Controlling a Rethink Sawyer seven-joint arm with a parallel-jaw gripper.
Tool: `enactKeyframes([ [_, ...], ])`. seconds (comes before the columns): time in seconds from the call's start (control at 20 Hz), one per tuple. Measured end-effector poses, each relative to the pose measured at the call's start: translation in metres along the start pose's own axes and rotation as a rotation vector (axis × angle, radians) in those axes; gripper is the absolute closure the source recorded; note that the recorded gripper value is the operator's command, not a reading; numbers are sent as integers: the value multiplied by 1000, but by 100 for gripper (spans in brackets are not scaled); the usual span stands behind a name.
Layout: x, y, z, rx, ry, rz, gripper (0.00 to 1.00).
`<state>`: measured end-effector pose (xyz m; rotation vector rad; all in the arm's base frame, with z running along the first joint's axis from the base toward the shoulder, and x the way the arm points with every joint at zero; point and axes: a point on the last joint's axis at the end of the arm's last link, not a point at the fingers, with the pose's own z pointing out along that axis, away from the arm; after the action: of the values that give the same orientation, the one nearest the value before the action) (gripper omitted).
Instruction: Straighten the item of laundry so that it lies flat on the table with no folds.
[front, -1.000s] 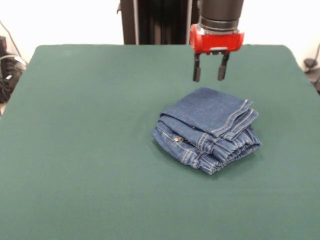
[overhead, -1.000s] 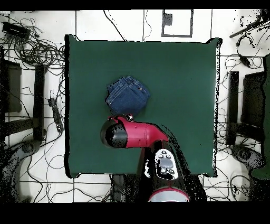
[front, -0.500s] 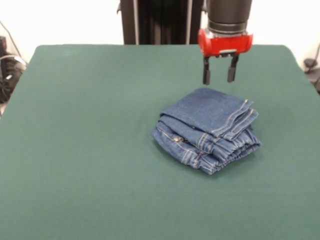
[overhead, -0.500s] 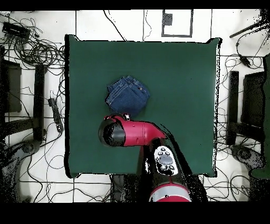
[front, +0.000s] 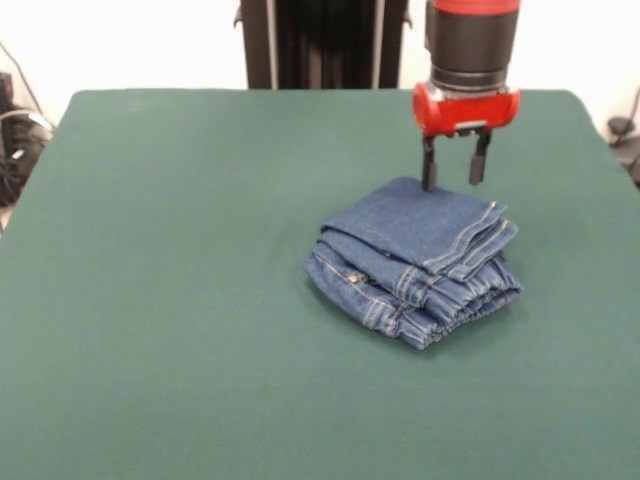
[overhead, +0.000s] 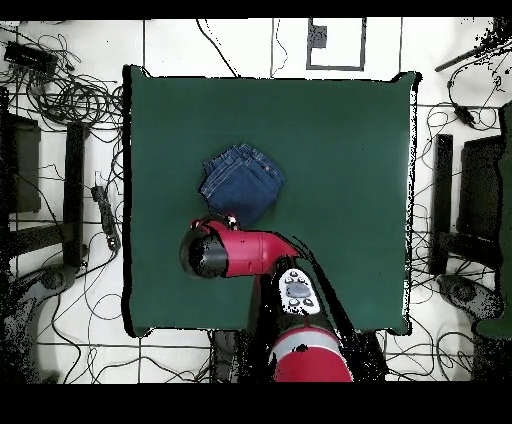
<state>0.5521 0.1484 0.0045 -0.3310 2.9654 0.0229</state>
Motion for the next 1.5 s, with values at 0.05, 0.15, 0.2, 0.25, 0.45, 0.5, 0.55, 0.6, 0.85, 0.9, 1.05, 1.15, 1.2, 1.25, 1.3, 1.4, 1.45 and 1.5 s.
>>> enactKeyframes([
  [0.05,0,2,2,0,-5,-3,0],
  [0.15,2,6,8,-1,-12,-8,0],
  [0.2,2,6,10,-1,-15,-9,0],
  [0.25,3,8,12,-1,-18,-11,0],
  [0.45,2,12,18,2,-32,-19,0],
  [0.5,2,12,19,2,-33,-20,0],
  [0.55,2,13,20,2,-34,-21,0],
  [0.6,3,13,21,2,-33,-22,0],
  [0.85,2,12,20,6,-35,-21,0],
  [0.9,1,11,19,6,-36,-21,0],
  [1.05,-5,7,12,17,-52,-20,0],
  [1.15,-9,1,5,29,-65,-18,0],
  [1.2,-12,-3,2,37,-72,-16,0],
  [1.25,-14,-5,0,42,-77,-15,0],
  [1.3,-16,-7,-3,47,-82,-14,0],
  [1.4,-21,-15,-8,63,-95,-14,0],
  [1.45,-23,-19,-10,70,-101,-15,0],
  [1.5,-27,-25,-13,83,-111,-18,0],
])
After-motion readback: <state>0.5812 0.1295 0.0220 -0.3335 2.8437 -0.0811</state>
